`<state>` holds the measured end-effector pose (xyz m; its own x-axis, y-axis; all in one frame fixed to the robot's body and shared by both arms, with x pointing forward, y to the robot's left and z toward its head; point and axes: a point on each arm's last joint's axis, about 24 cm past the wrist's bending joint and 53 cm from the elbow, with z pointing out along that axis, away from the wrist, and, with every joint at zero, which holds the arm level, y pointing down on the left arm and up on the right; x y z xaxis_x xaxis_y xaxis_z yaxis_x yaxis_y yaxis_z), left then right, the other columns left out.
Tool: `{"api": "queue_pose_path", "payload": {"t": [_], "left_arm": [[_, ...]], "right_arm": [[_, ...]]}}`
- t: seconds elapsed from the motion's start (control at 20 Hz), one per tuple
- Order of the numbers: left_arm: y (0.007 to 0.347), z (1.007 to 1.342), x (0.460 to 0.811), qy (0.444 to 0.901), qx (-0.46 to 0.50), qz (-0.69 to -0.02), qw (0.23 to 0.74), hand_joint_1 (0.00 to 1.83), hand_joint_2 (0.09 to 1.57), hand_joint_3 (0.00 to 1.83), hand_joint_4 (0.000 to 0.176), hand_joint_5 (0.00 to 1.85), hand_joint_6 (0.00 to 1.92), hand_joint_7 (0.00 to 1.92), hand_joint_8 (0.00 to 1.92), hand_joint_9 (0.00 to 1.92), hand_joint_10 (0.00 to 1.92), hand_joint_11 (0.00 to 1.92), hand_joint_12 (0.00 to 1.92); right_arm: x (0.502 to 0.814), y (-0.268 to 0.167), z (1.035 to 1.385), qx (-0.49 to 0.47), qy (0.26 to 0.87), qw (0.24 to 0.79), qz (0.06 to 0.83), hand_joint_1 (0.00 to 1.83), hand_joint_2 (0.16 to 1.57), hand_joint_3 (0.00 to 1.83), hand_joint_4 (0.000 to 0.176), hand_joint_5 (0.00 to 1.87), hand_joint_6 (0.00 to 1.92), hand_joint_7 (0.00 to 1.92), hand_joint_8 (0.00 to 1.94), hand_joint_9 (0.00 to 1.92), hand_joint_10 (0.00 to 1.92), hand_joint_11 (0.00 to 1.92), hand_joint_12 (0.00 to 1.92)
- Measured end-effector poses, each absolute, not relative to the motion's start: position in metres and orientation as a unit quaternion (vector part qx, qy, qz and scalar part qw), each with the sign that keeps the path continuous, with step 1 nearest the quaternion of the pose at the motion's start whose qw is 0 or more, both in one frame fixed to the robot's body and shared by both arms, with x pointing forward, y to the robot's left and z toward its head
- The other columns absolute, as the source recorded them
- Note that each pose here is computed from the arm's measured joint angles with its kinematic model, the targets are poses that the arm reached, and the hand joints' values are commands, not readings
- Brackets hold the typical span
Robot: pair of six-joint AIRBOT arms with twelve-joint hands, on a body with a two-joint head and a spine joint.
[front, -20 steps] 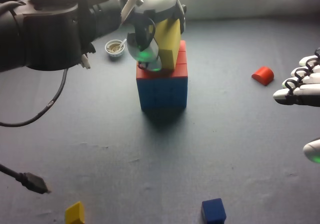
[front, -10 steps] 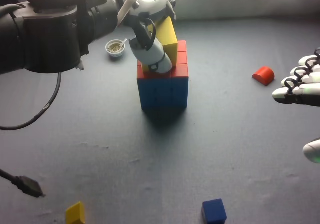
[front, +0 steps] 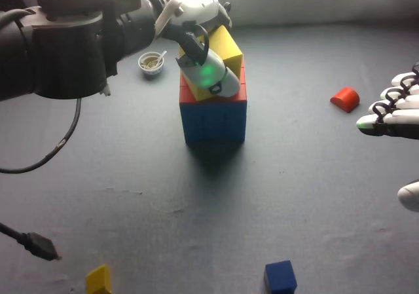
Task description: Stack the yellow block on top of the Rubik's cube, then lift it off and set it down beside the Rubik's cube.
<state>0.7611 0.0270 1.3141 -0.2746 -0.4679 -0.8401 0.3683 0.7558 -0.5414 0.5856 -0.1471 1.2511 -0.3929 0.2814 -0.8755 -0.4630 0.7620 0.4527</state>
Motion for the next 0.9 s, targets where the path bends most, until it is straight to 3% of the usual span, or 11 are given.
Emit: {"api": "queue_pose_path", "payload": {"t": [0.2,0.9], "left_arm": [[0.0264,1.3139,0.7607,0.719,-0.035,-0.349,0.600,0.40,1.06,0.00,0.000,0.34,0.00,0.52,0.00,0.56,0.00,0.00,1.05],[0.0227,1.3132,0.7581,0.720,-0.035,-0.355,0.595,0.24,1.01,0.00,0.000,0.33,0.00,0.52,0.00,0.55,0.00,0.01,1.04]], "right_arm": [[0.5856,-0.1471,1.2513,-0.056,0.762,0.546,0.342,0.01,1.25,0.00,0.000,0.13,0.01,0.11,0.01,0.07,0.01,0.00,0.00],[0.5832,-0.1391,1.2590,-0.060,0.753,0.547,0.360,0.06,1.24,0.00,0.000,0.14,0.02,0.12,0.01,0.08,0.02,0.01,0.01]]}}
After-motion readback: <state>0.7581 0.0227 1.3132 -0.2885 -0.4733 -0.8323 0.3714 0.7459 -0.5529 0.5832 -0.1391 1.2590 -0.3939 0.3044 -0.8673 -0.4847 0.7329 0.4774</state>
